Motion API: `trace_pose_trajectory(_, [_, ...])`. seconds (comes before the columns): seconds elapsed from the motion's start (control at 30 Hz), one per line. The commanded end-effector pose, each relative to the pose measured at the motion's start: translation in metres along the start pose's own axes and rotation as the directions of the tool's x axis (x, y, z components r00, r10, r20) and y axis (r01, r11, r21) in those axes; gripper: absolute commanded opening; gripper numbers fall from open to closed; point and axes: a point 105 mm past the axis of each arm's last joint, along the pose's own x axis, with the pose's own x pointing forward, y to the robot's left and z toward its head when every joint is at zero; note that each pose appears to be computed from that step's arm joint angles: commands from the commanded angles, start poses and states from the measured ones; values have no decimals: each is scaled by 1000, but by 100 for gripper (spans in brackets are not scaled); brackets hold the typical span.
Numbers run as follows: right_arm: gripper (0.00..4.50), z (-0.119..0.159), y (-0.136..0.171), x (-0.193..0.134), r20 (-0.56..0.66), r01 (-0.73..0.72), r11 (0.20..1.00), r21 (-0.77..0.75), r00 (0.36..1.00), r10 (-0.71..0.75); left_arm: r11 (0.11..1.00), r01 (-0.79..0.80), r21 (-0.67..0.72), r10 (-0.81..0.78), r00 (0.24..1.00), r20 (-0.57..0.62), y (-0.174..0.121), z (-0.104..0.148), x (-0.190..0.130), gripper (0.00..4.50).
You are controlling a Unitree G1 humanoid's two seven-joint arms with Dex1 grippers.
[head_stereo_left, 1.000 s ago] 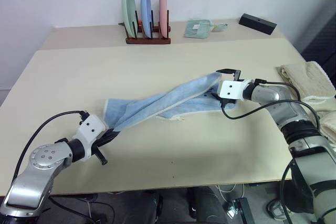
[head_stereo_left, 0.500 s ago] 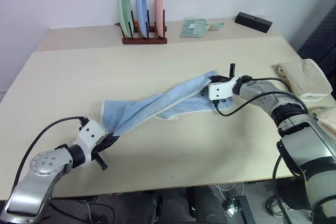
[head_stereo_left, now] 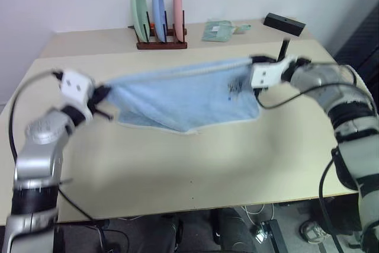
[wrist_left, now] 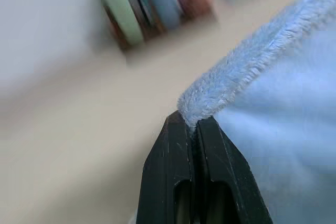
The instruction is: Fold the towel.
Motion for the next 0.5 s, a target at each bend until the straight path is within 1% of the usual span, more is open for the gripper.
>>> trace_pose_trajectory(0.03, [6,-5,-97,-7,-68,298,954,19,953,-296,972,-226,58,215,964,156,59,59,27,0])
trace_pose_trajectory(0.07, [6,-4,-111,-9,-66,332,943,11,941,-331,965,-257,52,243,950,195,69,74,30,0])
trace_pose_trajectory(0.13, [6,-1,-125,-13,-54,357,934,-1,933,-357,959,-279,49,260,936,235,81,89,33,0])
trace_pose_trajectory(0.17, [6,0,-128,-14,-47,359,933,-5,932,-359,959,-279,51,259,934,245,84,92,34,0])
trace_pose_trajectory(0.2, [6,5,-122,-15,-5,329,944,28,944,-329,966,-245,85,219,946,238,81,89,31,0])
trace_pose_trajectory(0.27, [6,13,-101,-17,79,240,962,130,965,-251,978,-163,129,138,973,183,72,68,20,0])
trace_pose_trajectory(0.37, [6,23,-47,-24,179,21,981,192,982,-56,990,17,137,-25,998,56,40,26,-8,0])
trace_pose_trajectory(0.43, [6,29,-2,-37,225,-158,956,248,969,102,978,158,134,-155,987,-37,11,2,-33,0])
trace_pose_trajectory(0.5, [6,35,28,-51,255,-285,916,282,943,215,964,234,128,-222,970,-97,-7,-11,-52,0])
